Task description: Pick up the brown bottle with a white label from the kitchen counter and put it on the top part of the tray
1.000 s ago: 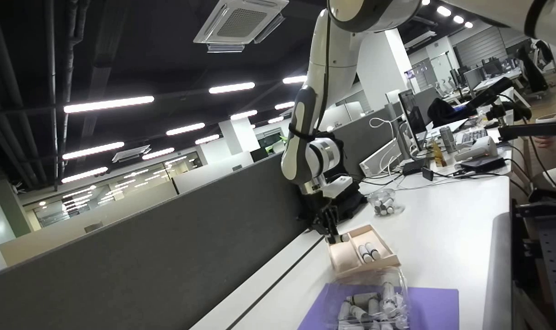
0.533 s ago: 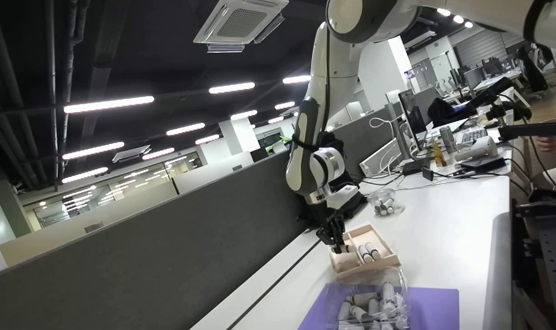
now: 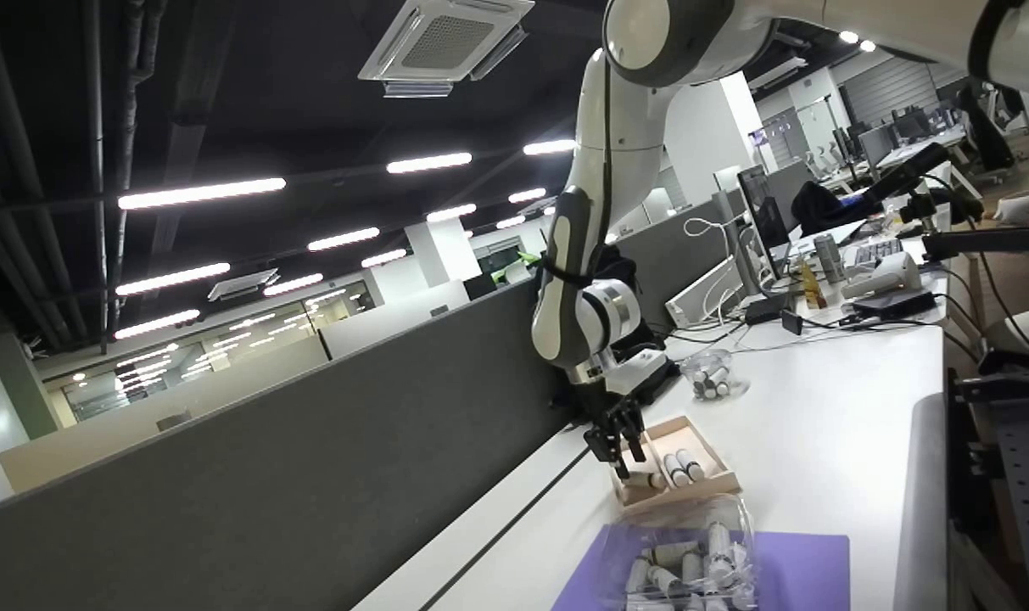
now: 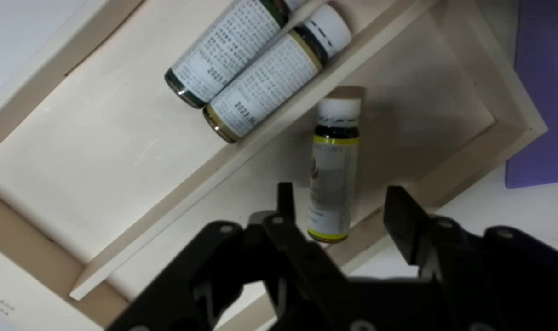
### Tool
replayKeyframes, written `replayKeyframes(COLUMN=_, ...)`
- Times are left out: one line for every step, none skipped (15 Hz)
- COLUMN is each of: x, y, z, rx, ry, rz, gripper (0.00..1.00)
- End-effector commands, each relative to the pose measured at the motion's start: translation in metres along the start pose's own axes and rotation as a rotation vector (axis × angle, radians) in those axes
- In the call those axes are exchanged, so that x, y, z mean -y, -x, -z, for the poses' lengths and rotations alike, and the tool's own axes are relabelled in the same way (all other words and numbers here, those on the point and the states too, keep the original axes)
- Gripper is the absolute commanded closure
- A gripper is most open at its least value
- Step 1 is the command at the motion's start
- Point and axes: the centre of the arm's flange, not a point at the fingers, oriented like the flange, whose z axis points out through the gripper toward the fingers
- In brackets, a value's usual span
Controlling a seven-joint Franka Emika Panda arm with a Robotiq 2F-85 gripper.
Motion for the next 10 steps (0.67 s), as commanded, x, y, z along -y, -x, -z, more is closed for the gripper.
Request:
replayKeyframes(x=0.003, y=0.009, z=0.026, rx=-0.004, ry=-0.006, rz=-0.042, gripper=0.13)
replayKeyframes(x=0.003, y=0.012, z=0.036, rx=-0.011, ry=-0.003, rz=-0.038, gripper=0.07)
replayKeyframes(x=0.004, y=0.014, z=0.048, rx=-0.015, ry=0.002, rz=-0.04, gripper=0.02)
replayKeyframes(x=0.004, y=0.016, z=0.058, rx=-0.019, ry=0.017, rz=-0.05, gripper=0.0)
replayKeyframes(x=0.005, y=0.021, z=0.07, rx=-0.024, ry=0.028, rz=-0.056, gripper=0.0)
replayKeyframes(x=0.004, y=0.025, z=0.081, rx=-0.024, ry=0.038, rz=-0.068, gripper=0.0)
replayKeyframes(x=0.004, y=0.031, z=0.093, rx=-0.026, ry=0.041, rz=-0.079, gripper=0.0)
replayKeyframes(x=0.003, y=0.036, z=0.103, rx=-0.028, ry=0.044, rz=-0.09, gripper=0.0)
replayKeyframes(x=0.002, y=0.044, z=0.115, rx=-0.031, ry=0.049, rz=-0.099, gripper=0.0)
replayKeyframes(x=0.001, y=0.049, z=0.124, rx=-0.026, ry=0.053, rz=-0.104, gripper=0.0)
